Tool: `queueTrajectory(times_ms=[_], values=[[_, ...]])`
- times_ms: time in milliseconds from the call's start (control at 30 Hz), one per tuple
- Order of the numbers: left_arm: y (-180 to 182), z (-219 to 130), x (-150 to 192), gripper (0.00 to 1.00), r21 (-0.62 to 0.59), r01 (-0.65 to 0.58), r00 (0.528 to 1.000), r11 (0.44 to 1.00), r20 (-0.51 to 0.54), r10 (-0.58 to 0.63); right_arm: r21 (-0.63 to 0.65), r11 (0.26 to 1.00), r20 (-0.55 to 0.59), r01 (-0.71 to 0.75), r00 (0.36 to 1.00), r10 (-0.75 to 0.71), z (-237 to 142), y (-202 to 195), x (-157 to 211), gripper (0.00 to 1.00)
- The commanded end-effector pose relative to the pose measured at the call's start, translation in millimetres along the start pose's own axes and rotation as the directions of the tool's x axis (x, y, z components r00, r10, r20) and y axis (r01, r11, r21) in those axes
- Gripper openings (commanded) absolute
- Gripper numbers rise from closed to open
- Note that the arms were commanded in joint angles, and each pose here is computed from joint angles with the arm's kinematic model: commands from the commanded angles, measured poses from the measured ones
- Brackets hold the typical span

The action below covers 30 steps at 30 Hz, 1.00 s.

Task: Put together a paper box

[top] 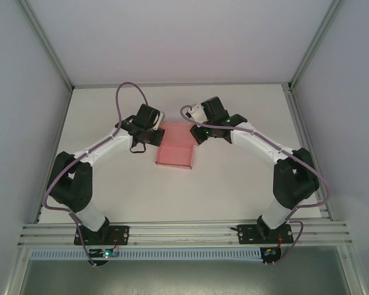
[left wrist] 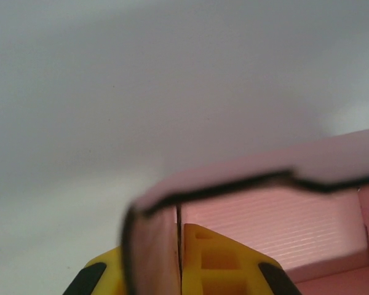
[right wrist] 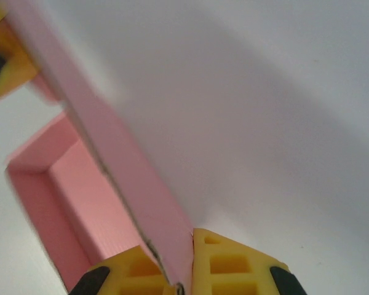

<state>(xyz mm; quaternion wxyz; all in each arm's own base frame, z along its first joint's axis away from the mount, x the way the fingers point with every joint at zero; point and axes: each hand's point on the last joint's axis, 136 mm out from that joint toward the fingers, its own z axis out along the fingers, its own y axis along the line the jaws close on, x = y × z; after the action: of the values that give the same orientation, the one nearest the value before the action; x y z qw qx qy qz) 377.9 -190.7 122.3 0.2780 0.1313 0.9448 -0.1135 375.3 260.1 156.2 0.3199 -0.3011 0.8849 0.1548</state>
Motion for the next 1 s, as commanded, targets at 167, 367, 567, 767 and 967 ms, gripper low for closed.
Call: queueTrajectory(times_ms=[167,367,567,767,967], values=[[-33.6,-5.6,-7.9,0.0,0.058,0.101,0.989,0.993,0.104,-0.106,0.057,0.884,0.325,-0.465,0.846,0.423,19.3,6.4,-49.6,0.0],[-38.0,10.8,11.5,0.0,0.089,0.133,0.987,0.987,0.083,-0.14,0.117,0.898,0.413,-0.425,0.843,0.345,20.8,24.6,-19.6,0.0],[-35.8,16.9,54.2,0.0,0.08,0.11,0.992,0.991,0.053,-0.114,0.108,0.938,0.482,-0.329,0.843,0.24,15.0,33.0,16.7,0.0],[-42.4,8.4,85.8,0.06,0.105,0.093,0.995,0.99,0.011,-0.095,0.172,0.976,0.503,-0.133,0.864,0.029,5.9,55.6,46.6,0.0],[-36.3,-23.6,93.2,0.31,0.069,0.133,0.991,0.989,-0.021,-0.132,0.223,0.972,0.513,-0.074,0.857,-0.052,-3.8,55.1,65.6,0.0]])
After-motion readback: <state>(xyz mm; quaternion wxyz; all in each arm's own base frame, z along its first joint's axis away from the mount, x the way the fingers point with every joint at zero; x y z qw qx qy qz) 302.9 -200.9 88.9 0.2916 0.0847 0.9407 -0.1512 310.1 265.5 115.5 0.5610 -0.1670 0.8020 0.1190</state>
